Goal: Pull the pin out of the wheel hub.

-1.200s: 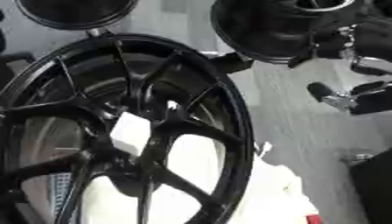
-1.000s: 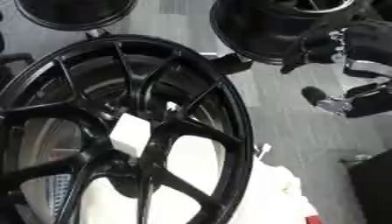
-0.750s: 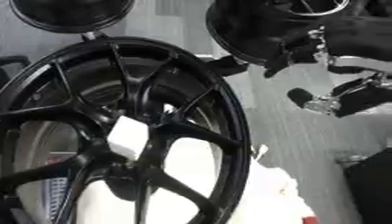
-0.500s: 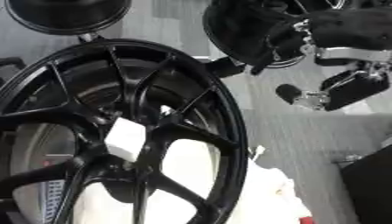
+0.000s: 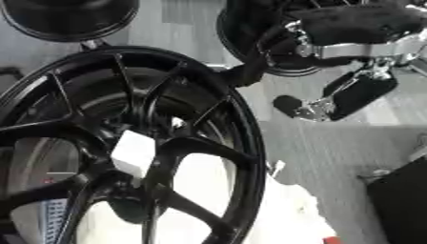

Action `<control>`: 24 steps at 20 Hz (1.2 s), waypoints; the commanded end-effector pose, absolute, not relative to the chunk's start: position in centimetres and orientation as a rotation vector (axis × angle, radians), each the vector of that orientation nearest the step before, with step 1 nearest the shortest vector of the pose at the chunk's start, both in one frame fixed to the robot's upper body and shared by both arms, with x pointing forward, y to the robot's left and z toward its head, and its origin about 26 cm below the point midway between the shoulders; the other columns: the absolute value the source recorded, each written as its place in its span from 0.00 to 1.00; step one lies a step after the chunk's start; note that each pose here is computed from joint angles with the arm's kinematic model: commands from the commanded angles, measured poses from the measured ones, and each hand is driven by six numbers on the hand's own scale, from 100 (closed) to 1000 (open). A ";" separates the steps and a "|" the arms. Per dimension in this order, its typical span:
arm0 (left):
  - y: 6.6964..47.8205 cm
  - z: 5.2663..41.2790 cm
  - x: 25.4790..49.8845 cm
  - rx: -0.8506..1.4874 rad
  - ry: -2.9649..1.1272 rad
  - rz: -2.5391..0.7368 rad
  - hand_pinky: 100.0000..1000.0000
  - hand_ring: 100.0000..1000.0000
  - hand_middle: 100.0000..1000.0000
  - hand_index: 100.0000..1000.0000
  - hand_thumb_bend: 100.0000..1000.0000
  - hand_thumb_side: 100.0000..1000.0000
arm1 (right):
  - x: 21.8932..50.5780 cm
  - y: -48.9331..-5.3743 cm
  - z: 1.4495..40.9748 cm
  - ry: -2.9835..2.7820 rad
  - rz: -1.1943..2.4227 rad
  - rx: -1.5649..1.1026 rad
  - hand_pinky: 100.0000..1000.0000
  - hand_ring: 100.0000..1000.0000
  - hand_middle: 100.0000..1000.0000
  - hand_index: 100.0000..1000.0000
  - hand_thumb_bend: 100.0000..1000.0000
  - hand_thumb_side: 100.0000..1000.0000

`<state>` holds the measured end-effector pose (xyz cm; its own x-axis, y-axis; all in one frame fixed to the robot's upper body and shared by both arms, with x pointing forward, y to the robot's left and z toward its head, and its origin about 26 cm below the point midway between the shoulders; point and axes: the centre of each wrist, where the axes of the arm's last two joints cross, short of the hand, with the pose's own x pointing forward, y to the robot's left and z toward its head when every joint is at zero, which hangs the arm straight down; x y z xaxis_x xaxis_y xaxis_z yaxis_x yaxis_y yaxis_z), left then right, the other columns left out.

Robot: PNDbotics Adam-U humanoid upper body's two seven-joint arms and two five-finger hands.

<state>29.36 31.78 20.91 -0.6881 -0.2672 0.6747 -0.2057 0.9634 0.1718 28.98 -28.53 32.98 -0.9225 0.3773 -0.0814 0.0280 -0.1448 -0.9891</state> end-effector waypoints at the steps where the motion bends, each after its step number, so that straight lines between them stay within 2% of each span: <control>1: 31.4 21.7 29.3 0.305 -2.374 -0.117 0.80 0.68 0.53 0.80 0.00 0.58 | 28.9 -27.0 33.4 -1.904 2.206 -0.408 0.87 0.82 0.75 0.82 0.00 0.13; 9: 31.2 21.4 29.3 0.286 -2.354 -0.076 0.80 0.68 0.53 0.80 0.00 0.58 | 30.0 -22.6 34.3 -1.945 2.204 -0.355 0.88 0.82 0.76 0.82 0.00 0.11; 12: 31.1 21.4 29.3 0.279 -2.350 -0.073 0.80 0.68 0.53 0.80 0.00 0.58 | 30.2 -21.0 34.0 -1.930 2.221 -0.354 0.88 0.83 0.77 0.82 0.00 0.15; 17: 31.2 21.3 29.3 0.277 -2.348 -0.069 0.80 0.68 0.53 0.80 0.00 0.59 | 30.6 -19.8 33.6 -1.881 2.248 -0.361 0.87 0.83 0.78 0.84 0.00 0.16; 19: 31.2 21.3 29.3 0.276 -2.346 -0.067 0.80 0.68 0.53 0.80 0.00 0.59 | 30.6 -19.5 33.4 -1.864 2.266 -0.350 0.88 0.84 0.78 0.84 0.00 0.15; 24: 31.2 21.2 29.3 0.275 -2.342 -0.061 0.80 0.68 0.53 0.80 0.00 0.59 | 30.2 -18.6 33.5 -1.860 2.328 -0.326 0.88 0.83 0.76 0.84 0.01 0.01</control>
